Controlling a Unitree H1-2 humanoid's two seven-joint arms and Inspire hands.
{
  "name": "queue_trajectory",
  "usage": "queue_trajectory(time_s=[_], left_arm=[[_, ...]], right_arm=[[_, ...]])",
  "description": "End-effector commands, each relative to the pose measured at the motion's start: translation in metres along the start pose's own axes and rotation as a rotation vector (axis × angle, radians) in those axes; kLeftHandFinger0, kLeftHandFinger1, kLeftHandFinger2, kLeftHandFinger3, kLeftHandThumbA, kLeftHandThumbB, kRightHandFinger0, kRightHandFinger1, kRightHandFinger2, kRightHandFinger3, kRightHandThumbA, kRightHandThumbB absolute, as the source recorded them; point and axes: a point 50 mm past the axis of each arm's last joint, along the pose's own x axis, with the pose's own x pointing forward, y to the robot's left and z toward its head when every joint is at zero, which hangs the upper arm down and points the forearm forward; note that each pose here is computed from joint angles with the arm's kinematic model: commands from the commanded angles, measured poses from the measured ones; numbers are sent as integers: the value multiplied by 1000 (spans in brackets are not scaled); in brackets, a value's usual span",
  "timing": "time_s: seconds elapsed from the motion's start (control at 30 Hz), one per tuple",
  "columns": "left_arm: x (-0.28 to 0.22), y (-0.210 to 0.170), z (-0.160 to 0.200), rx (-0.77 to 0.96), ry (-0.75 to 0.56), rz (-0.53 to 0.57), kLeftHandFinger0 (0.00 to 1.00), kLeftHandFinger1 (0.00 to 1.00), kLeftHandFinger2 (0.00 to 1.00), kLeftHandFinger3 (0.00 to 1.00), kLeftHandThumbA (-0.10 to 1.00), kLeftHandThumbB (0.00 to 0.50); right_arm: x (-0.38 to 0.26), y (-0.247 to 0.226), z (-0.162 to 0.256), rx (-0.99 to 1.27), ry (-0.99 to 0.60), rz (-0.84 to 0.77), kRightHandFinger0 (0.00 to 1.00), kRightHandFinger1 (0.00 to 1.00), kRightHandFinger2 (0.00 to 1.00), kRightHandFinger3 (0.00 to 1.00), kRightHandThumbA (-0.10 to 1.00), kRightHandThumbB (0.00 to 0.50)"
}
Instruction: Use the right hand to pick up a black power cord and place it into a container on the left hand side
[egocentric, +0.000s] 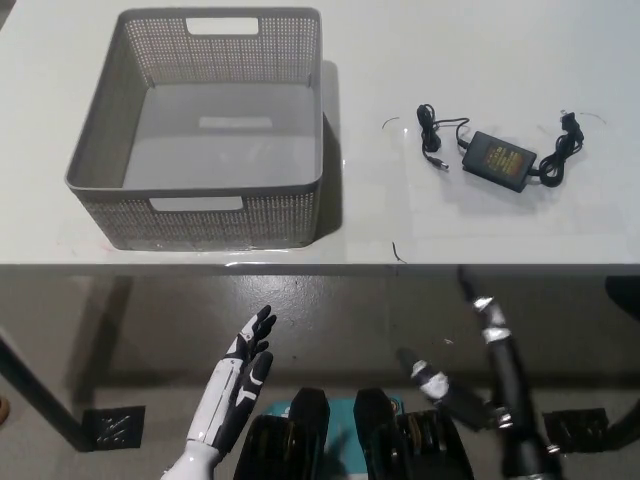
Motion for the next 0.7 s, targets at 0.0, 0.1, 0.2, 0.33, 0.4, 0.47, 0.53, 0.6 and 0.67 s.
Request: queue_trajectory(time_s=[0.0, 0.1, 0.2, 0.33, 0.4, 0.47, 0.53, 0.6, 0.67], left_arm=[[11, 7, 17, 31, -122, 22, 1000, 1000, 1000, 1000, 1000, 2], [10, 8, 17, 28, -121, 21, 1000, 1000, 1000, 1000, 1000, 2], [10, 7, 17, 36, -116, 17, 1000, 1000, 1000, 1000, 1000, 0], [9, 7, 17, 38, -108, 13, 1000, 1000, 1000, 1000, 1000, 5], [8, 7, 18, 41, -104, 14, 1000, 1000, 1000, 1000, 1000, 1], [7, 7, 17, 49, -102, 5, 1000, 1000, 1000, 1000, 1000, 0], [6, 7, 17, 57, -100, 1, 1000, 1000, 1000, 1000, 1000, 0], [5, 7, 16, 54, -97, -4, 1000, 1000, 1000, 1000, 1000, 0], [3, 6, 15, 49, -91, -9, 1000, 1000, 1000, 1000, 1000, 0]], right_arm=[[29, -32, 44, -51, -221, -81, 1000, 1000, 1000, 1000, 847, 400], [41, -48, 58, -78, -264, -90, 1000, 1000, 1000, 1000, 836, 404], [62, -72, 72, -135, -288, -102, 1000, 1000, 1000, 1000, 826, 412], [86, -93, 82, -184, -289, -106, 1000, 1000, 1000, 1000, 768, 405], [105, -107, 86, -263, -283, -104, 1000, 1000, 1000, 1000, 813, 426], [130, -124, 90, -383, -245, -86, 1000, 1000, 1000, 1000, 872, 435], [155, -137, 94, -528, -212, -53, 1000, 1000, 1000, 1000, 813, 436], [183, -143, 95, -662, -177, -13, 1000, 1000, 1000, 1000, 707, 462], [195, -143, 94, -717, -149, 11, 1000, 1000, 1000, 1000, 668, 461]])
